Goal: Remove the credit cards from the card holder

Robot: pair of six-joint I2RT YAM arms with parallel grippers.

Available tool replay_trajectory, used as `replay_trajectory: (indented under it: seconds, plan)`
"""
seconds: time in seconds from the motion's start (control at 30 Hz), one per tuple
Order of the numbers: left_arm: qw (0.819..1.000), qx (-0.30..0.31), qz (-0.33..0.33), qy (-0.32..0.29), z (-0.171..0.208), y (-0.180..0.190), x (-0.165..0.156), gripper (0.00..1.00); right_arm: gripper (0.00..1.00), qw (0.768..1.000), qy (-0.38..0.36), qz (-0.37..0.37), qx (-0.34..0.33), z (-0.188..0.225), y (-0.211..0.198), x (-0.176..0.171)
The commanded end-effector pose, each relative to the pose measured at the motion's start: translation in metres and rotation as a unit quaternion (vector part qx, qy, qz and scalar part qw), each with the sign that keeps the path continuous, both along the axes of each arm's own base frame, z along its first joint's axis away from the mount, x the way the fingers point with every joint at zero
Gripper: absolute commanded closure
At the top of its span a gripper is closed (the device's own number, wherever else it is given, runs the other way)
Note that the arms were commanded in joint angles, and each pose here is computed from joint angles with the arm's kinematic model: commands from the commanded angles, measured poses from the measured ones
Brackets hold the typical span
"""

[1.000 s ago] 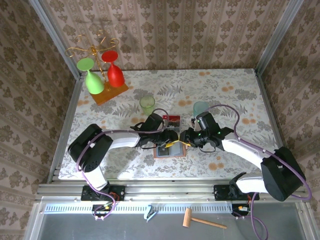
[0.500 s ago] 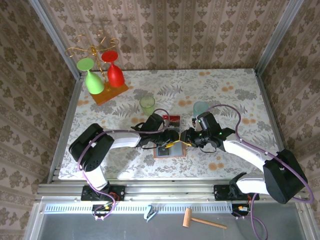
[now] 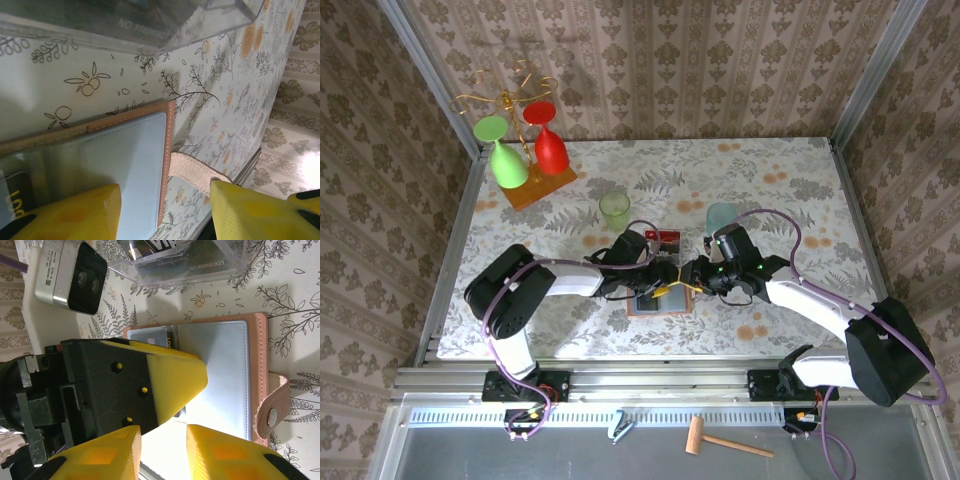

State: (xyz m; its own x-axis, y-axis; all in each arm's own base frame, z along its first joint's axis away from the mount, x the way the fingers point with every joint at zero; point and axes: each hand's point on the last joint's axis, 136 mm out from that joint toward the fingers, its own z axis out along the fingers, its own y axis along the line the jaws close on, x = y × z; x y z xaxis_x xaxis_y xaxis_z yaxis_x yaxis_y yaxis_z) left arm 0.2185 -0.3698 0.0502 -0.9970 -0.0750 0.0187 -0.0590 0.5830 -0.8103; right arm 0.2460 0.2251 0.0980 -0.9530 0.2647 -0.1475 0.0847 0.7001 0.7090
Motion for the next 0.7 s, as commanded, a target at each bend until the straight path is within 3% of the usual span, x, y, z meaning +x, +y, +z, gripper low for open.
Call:
replay_trajectory:
  seconds: [0.0, 0.67]
  plan:
    - [1.0, -0.021, -0.002, 0.005, 0.004, -0.005, -0.003, 0.49, 0.7, 1.0, 0.012, 0.005, -0.007, -0.006, -0.002, -0.006]
    - [0.999, -0.004, 0.024, -0.025, 0.03, 0.03, 0.001, 0.49, 0.71, 0.999, 0.014, 0.036, 0.003, -0.004, 0.024, 0.003]
